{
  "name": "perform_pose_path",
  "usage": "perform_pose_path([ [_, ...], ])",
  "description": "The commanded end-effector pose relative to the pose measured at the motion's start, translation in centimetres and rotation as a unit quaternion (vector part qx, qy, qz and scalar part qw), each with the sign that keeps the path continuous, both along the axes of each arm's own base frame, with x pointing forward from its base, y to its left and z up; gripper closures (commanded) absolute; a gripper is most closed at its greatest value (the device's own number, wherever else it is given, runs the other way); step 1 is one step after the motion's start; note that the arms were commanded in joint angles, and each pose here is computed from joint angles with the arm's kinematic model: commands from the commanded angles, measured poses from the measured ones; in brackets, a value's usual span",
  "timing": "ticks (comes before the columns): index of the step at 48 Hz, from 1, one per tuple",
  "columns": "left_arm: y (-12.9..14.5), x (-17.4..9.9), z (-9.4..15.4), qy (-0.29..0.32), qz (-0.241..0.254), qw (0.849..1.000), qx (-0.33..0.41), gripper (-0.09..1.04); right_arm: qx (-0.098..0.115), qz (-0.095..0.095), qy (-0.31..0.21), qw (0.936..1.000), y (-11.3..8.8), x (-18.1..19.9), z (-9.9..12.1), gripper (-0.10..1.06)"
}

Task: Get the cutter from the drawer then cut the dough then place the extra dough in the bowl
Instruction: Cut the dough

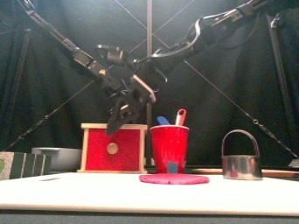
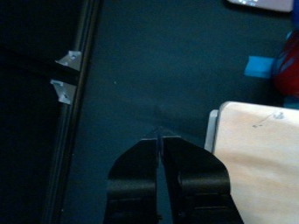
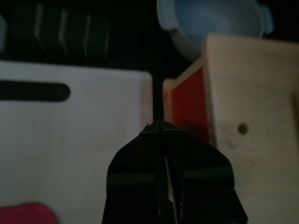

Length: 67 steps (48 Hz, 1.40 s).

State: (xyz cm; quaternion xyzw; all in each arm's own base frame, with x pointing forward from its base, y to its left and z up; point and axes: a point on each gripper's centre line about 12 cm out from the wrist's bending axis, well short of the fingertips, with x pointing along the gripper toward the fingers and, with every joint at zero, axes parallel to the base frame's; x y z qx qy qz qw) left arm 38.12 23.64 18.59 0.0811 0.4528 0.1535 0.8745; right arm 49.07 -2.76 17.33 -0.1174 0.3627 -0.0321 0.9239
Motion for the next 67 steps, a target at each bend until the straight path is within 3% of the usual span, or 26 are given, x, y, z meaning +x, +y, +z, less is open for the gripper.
perform_pose_path([
  [1, 0.5, 0.2, 4.9, -0.051, 0.003, 0.998, 0.035, 0.54, 0.008, 0.014, -0.063, 0.9979, 1.7, -0.7, 5.8, 0.87],
  [8, 0.5, -0.4, 7.4, -0.080, 0.007, 0.995, 0.051, 0.54, 0.019, 0.025, -0.084, 0.9960, 3.2, -3.3, 8.5, 0.87],
  [13, -0.2, -1.0, 8.4, -0.108, 0.010, 0.993, 0.055, 0.54, 0.025, 0.025, -0.082, 0.9960, 3.4, -5.9, 8.9, 0.85],
  [21, -3.8, -1.1, 9.7, -0.181, -0.009, 0.982, 0.061, 0.54, 0.061, 0.002, -0.074, 0.9954, 3.4, -10.8, 9.5, 0.78],
  [27, -7.0, -1.1, 9.6, -0.248, -0.025, 0.966, 0.066, 0.54, 0.087, -0.021, -0.049, 0.9948, 3.3, -13.9, 9.0, 0.63],
  [32, -10.0, -1.4, 9.1, -0.317, -0.033, 0.945, 0.071, 0.54, 0.116, -0.040, -0.023, 0.9922, 3.4, -16.1, 7.9, 0.43],
  [40, -14.6, -2.5, 8.5, -0.417, -0.047, 0.904, 0.080, 0.54, 0.166, -0.073, 0.034, 0.9828, 4.0, -17.6, 5.4, 0.12],
  [47, -17.2, -3.5, 7.6, -0.458, -0.045, 0.885, 0.071, 0.53, 0.169, -0.087, 0.085, 0.9781, 4.1, -17.8, 3.2, -0.01],
  [59, -20.4, -4.1, 6.5, -0.468, -0.053, 0.881, 0.039, 0.53, 0.163, -0.102, 0.152, 0.9696, 4.3, -18.1, 0.6, -0.01],
  [67, -21.5, -4.3, 6.1, -0.463, -0.067, 0.883, 0.031, 0.53, 0.155, -0.104, 0.170, 0.9676, 4.2, -18.1, -0.5, 0.00],
])
